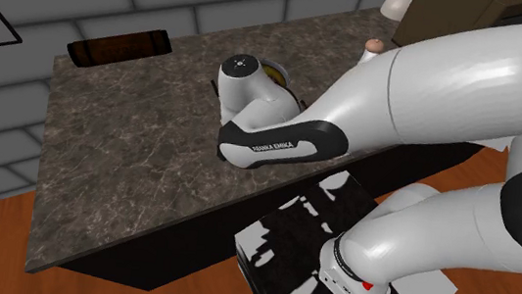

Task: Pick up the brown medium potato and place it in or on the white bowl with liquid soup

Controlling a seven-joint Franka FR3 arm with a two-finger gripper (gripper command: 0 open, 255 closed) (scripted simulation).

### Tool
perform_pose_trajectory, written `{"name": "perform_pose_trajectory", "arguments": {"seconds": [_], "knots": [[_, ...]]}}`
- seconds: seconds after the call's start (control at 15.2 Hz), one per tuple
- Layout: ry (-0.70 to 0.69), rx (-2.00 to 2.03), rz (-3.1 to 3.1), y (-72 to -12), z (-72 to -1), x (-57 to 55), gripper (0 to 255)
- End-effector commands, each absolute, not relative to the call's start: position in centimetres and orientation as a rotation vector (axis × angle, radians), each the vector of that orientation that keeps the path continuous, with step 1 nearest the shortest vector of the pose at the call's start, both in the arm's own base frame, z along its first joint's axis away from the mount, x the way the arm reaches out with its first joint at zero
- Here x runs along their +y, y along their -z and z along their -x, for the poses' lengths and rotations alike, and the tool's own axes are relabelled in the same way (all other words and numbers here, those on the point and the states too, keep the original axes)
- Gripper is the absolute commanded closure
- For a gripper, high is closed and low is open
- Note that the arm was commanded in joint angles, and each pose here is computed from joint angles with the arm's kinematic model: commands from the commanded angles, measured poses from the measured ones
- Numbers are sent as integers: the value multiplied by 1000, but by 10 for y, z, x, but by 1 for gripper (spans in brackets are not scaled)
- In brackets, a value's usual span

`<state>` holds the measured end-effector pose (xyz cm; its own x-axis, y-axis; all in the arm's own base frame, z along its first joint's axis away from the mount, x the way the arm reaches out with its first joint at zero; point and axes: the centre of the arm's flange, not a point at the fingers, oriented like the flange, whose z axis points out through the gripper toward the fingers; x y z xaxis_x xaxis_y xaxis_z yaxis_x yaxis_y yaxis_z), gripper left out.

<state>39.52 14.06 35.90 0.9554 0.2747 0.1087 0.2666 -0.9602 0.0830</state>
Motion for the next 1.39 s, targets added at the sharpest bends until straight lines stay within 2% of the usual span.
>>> {"name": "perform_pose_trajectory", "arguments": {"seconds": [0.0, 0.73, 0.79, 1.32], "knots": [[-185, 423, -3039, -348, -396, 140, 0], [-185, 423, -3039, -329, -398, 139, 0], [-185, 423, -3039, -329, -398, 139, 255], [-185, 423, -3039, -329, -398, 139, 255]]}}
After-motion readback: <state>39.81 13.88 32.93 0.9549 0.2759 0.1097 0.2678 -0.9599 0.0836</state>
